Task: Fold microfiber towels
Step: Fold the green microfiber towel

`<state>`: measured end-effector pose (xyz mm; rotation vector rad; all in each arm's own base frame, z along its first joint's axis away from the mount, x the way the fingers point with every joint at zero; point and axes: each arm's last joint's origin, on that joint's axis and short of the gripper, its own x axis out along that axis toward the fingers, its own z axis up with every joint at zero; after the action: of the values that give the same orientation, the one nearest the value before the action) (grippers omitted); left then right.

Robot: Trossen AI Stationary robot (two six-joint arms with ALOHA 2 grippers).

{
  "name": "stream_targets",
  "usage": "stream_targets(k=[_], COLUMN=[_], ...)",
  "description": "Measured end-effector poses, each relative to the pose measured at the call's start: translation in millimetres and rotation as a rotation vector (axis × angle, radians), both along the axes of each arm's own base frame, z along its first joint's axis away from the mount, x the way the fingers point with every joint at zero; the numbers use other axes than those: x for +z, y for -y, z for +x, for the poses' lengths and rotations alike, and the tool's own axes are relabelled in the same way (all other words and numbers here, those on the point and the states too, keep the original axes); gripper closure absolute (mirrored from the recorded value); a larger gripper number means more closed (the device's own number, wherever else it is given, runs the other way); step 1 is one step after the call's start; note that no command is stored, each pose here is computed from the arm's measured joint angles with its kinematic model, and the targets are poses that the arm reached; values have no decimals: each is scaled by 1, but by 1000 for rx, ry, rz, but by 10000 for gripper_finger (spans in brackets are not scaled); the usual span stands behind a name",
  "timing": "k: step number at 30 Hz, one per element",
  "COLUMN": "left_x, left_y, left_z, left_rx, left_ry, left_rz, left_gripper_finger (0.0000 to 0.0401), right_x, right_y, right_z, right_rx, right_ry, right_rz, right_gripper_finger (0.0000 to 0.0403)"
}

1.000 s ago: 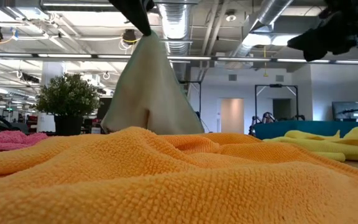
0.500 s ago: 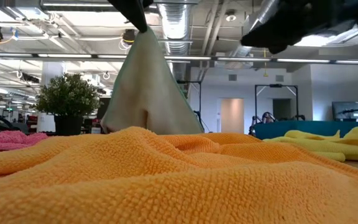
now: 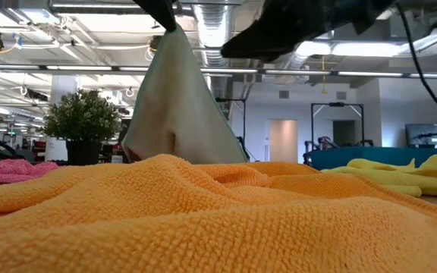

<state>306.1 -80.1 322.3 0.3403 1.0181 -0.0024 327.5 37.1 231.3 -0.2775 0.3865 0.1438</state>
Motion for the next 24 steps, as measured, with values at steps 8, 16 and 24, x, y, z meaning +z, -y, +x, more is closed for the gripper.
stream_targets(k=[8,16,24], left_x=[0,2,17], left_y=[2,1,-1], left_z=[0,1,-9], left_rx=[-32,-34,-21], left_ry=[2,24,43], left_rz=[17,52,70], left_gripper_finger=[401,401,401], right_x=[-9,-23,-47], right_y=[9,10,15], right_z=[28,44,48], right_rx=[12,50,48], right_ry=[-46,-96,-202], right_rz=[-47,-79,-88], right_gripper_finger=[241,257,270])
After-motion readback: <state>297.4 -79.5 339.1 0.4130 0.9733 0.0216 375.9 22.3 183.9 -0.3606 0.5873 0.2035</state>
